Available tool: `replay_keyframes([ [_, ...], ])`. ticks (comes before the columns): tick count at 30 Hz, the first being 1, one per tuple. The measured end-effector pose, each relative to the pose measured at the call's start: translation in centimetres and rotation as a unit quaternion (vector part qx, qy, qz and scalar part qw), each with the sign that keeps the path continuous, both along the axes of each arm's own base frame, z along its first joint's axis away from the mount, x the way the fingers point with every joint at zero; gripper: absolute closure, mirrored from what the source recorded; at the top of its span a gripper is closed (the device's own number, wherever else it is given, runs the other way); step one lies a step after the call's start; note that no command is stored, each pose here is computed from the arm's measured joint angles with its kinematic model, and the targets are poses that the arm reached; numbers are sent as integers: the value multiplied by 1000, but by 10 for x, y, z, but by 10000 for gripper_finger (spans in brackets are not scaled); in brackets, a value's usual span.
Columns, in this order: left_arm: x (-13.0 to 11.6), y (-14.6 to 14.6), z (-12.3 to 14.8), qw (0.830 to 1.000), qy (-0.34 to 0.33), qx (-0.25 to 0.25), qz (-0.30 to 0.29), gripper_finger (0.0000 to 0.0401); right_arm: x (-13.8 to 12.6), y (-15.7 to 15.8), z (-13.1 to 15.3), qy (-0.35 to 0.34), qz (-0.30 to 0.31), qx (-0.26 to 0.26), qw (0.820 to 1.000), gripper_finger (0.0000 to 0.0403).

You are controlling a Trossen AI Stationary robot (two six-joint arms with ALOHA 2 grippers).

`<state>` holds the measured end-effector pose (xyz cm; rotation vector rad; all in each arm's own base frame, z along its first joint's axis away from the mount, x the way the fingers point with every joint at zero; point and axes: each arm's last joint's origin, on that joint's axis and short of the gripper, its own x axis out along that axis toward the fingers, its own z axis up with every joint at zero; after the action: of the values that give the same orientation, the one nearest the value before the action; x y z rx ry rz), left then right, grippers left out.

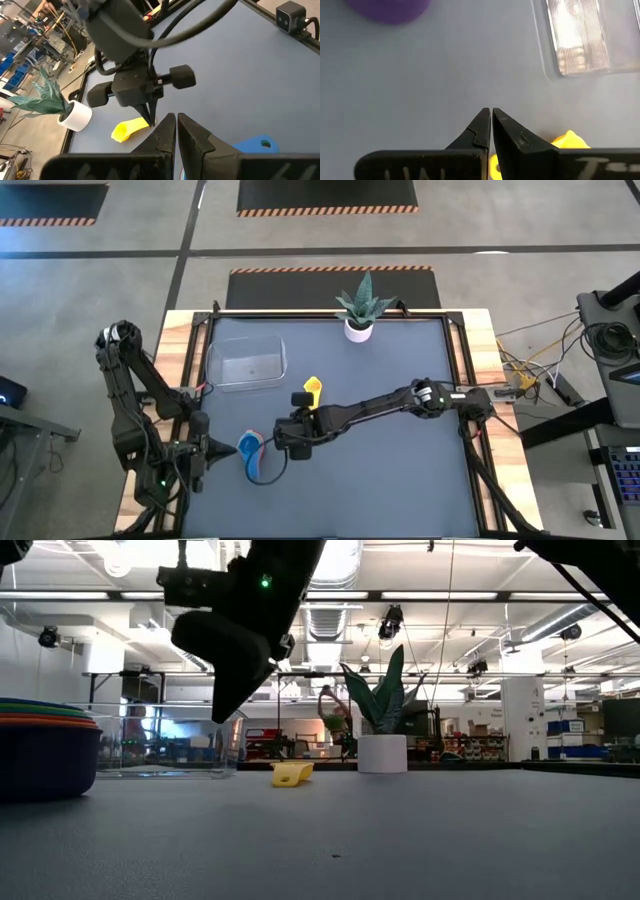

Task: Nest measuring cups in basket
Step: Stack the yellow measuring cup on top of the blue measuring cup

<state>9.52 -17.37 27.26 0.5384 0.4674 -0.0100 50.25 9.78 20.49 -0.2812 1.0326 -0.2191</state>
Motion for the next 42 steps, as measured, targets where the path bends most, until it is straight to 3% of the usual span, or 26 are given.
replay_keyframes([
  [12, 0, -1, -1, 1000, 14, -8, -6, 401, -16, -6, 36, -48, 12, 1, 999, 394],
  [18, 0, -1, -1, 1000, 14, -8, -6, 401, -32, -14, 21, -102, 0, 18, 995, 394],
  [25, 0, -1, -1, 1000, 14, -8, -6, 401, -52, -22, 19, -211, -34, 56, 975, 394],
  [30, 0, -1, -1, 1000, 14, -8, -6, 401, -68, -26, -1, -269, -84, 47, 958, 394],
  [35, 0, -1, -1, 1000, 14, -8, -6, 401, -81, -30, -27, -290, -139, 69, 945, 394],
  [42, 0, -1, -1, 1000, 14, -8, -6, 401, -87, -30, -38, -295, -179, 105, 933, 394],
])
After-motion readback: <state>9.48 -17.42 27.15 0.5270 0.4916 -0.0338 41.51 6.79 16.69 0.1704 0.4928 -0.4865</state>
